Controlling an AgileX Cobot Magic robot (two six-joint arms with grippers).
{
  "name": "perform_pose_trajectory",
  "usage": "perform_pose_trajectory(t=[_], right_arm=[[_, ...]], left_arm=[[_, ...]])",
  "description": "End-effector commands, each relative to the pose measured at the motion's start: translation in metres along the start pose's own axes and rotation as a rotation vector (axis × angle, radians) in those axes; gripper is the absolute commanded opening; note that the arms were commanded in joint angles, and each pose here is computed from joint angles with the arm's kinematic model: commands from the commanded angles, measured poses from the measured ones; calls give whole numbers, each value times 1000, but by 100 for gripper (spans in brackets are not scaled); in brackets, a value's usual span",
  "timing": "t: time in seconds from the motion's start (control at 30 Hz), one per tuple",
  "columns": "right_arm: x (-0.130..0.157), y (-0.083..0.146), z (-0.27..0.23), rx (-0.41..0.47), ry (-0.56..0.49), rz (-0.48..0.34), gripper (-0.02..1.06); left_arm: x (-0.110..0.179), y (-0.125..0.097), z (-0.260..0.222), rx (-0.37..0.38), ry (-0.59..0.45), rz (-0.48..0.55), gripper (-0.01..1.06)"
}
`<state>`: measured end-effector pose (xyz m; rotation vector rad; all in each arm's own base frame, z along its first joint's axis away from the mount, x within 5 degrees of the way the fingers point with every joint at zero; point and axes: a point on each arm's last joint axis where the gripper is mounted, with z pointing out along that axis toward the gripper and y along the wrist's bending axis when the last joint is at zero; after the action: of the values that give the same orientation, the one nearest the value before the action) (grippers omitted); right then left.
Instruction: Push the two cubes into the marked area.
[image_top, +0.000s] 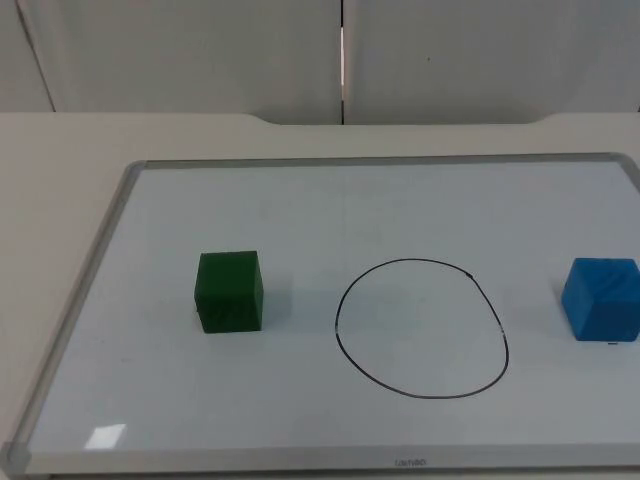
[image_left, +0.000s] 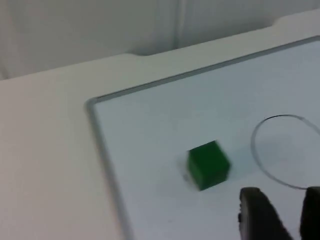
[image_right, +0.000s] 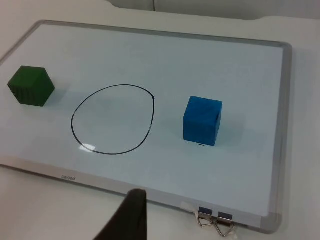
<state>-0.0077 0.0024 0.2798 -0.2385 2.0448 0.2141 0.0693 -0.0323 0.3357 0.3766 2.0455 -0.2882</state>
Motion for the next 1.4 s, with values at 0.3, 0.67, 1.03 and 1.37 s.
perform_pose_trajectory(t=[0.3,0.67,1.03,1.37], right_arm=[[0,-2,0,30,-7,-9,105],[0,-6,-1,71,-7,-23,105],[0,-6,-1,72,-7,-24,105],[0,-6,-1,72,-7,-24,105]], left_arm=[[-21,14,52,88,43,-104,17],[-22,31,94,72,109,-216,13],[-20,34,130,73,153,-281,0],[-3,13,190,46,253,-276,0]])
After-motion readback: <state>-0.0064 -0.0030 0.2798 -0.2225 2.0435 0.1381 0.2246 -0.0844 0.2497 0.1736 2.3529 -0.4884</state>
